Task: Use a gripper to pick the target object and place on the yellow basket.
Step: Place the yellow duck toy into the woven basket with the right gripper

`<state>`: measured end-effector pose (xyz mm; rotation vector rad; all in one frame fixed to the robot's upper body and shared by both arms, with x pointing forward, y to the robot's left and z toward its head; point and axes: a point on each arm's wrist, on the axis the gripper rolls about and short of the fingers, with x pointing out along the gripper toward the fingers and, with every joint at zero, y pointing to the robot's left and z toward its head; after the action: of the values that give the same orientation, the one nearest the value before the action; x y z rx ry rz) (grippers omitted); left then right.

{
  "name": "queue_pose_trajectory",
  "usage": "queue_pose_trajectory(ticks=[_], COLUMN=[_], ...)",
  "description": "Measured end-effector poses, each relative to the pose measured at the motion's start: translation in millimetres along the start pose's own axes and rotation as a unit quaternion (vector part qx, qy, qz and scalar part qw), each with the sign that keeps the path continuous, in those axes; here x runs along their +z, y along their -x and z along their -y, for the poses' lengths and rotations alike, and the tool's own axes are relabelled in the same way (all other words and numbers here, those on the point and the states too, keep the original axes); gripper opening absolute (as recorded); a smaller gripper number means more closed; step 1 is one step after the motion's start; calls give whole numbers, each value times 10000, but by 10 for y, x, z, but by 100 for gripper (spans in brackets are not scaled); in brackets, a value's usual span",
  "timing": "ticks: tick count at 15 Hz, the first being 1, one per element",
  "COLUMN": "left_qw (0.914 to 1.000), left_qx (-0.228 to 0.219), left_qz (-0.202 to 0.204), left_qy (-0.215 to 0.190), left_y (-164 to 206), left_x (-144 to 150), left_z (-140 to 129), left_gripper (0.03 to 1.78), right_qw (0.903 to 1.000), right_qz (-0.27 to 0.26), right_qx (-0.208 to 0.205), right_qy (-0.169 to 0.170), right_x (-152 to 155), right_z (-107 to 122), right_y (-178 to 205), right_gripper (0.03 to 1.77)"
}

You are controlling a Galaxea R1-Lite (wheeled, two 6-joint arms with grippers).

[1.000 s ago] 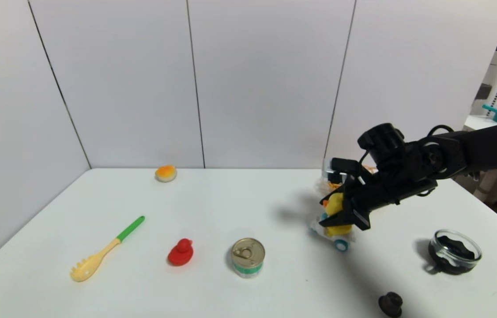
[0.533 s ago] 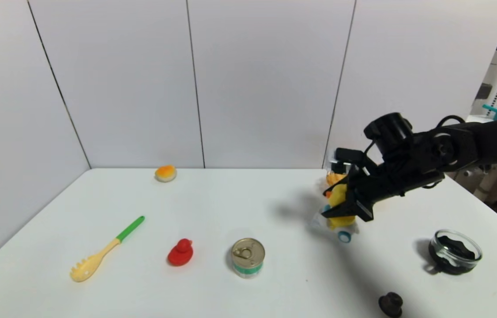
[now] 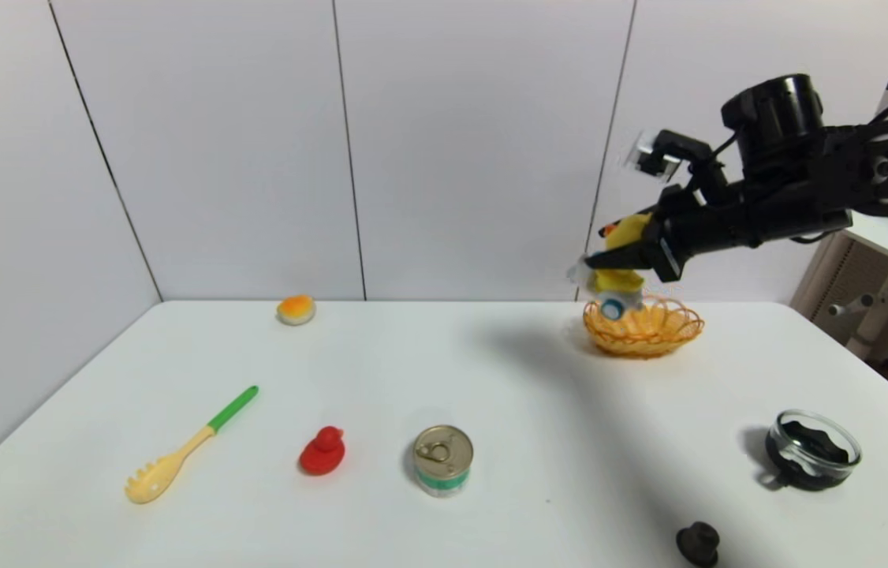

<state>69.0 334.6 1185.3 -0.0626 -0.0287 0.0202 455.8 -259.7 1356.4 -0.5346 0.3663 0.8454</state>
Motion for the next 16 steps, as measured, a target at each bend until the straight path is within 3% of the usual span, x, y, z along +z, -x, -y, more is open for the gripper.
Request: queue_pose_trajectory(ticks=[3,6,12,13,16], left_qw=[10000,10000,10000,10000,10000], left_qx=[-8,-2,-4,0,-8], left_qz=[-1,0,-2,0,-1], left_qy=[2,2,0,2,0], left_y=[0,0,0,0,0], left_x=[0,0,0,0,0], left_z=[0,0,0,0,0], left_gripper=[169,169,169,169,169], right_qw=[9985,9904,9508,9463,9479], right_qz=[407,608,511,460,326], right_qx=[-13,123,278,335,496], right_qy=[376,1234,3042,3181,3130], right_x=[-39,-251,-830,-921,-1099], right_z=[264,465,725,740,753], right_y=[98,101,-59,-108,-256], right_gripper=[92,92,92,92,92])
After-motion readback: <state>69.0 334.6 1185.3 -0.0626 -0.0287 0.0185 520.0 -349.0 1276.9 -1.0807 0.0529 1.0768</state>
